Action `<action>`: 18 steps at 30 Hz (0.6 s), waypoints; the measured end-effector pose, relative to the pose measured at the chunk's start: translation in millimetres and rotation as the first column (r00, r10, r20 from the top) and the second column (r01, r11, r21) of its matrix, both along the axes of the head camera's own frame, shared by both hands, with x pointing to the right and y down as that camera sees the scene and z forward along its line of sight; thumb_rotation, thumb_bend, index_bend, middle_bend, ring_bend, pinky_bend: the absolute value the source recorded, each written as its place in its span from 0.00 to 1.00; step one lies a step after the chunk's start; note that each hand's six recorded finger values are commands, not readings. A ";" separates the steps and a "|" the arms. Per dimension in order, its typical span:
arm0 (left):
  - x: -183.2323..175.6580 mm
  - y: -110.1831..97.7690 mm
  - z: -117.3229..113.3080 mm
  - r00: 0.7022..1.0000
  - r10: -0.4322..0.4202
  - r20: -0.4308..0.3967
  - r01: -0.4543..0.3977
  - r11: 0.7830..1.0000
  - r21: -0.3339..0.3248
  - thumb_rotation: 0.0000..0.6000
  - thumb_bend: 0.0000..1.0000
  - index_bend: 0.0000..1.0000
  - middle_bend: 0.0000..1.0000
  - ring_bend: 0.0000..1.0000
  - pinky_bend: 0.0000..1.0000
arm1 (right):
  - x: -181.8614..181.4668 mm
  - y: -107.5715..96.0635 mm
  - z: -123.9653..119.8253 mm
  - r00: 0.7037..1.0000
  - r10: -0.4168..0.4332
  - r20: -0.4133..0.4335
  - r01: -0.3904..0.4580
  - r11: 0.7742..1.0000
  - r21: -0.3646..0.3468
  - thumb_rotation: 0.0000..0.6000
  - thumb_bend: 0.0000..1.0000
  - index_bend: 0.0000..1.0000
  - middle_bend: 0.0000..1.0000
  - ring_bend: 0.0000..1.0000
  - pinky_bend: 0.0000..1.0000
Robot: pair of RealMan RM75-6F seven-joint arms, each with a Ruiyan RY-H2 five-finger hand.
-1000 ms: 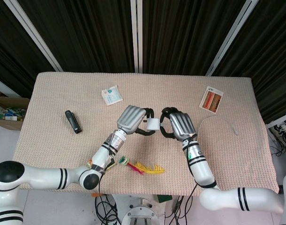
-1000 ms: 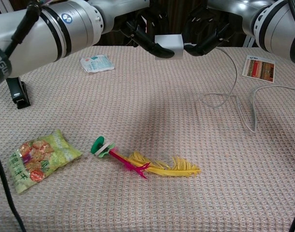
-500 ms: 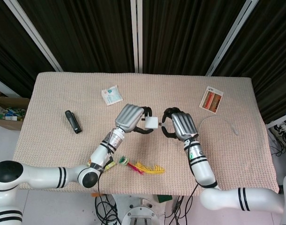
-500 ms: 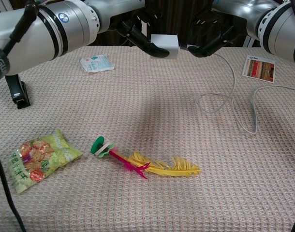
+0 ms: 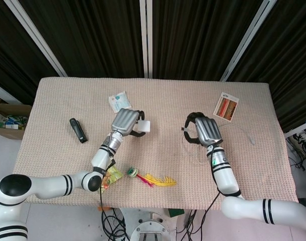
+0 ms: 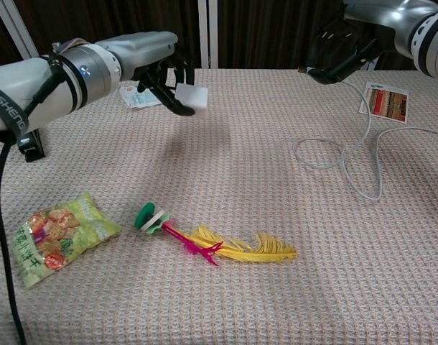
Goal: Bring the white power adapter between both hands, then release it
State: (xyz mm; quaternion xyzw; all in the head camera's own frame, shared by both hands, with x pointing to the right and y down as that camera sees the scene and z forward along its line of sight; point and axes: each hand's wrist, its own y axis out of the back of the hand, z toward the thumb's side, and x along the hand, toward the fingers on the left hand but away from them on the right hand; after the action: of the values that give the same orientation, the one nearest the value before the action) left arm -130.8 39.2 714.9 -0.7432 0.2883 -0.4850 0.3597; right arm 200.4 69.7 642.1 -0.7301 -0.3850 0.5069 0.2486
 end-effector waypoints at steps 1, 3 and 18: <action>-4.0 -0.9 4.3 1.000 -0.003 0.020 0.003 1.000 0.001 0.98 0.12 0.31 0.33 0.37 0.52 | -0.1 -1.0 3.2 1.000 -0.005 -0.005 0.005 1.000 -0.011 1.00 0.43 0.34 0.23 0.18 0.36; -12.3 -2.0 9.8 0.999 -0.012 0.052 0.012 1.000 0.003 0.97 0.07 0.27 0.30 0.33 0.47 | -0.4 -4.1 9.7 1.000 -0.013 -0.013 0.013 0.999 -0.031 1.00 0.41 0.10 0.16 0.14 0.32; -145.9 -6.2 -57.2 0.987 -0.094 0.134 0.072 0.984 0.164 1.00 0.05 0.27 0.29 0.28 0.30 | 64.5 -23.9 -34.1 1.000 -0.022 0.012 0.020 0.994 0.108 1.00 0.24 0.03 0.10 0.05 0.21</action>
State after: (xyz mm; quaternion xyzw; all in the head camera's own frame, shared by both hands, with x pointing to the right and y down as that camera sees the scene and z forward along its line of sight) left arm -276.7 33.0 657.6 -0.6635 0.3305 -0.5265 0.4164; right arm 264.9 45.8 608.0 -0.7229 -0.4058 0.4779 0.2905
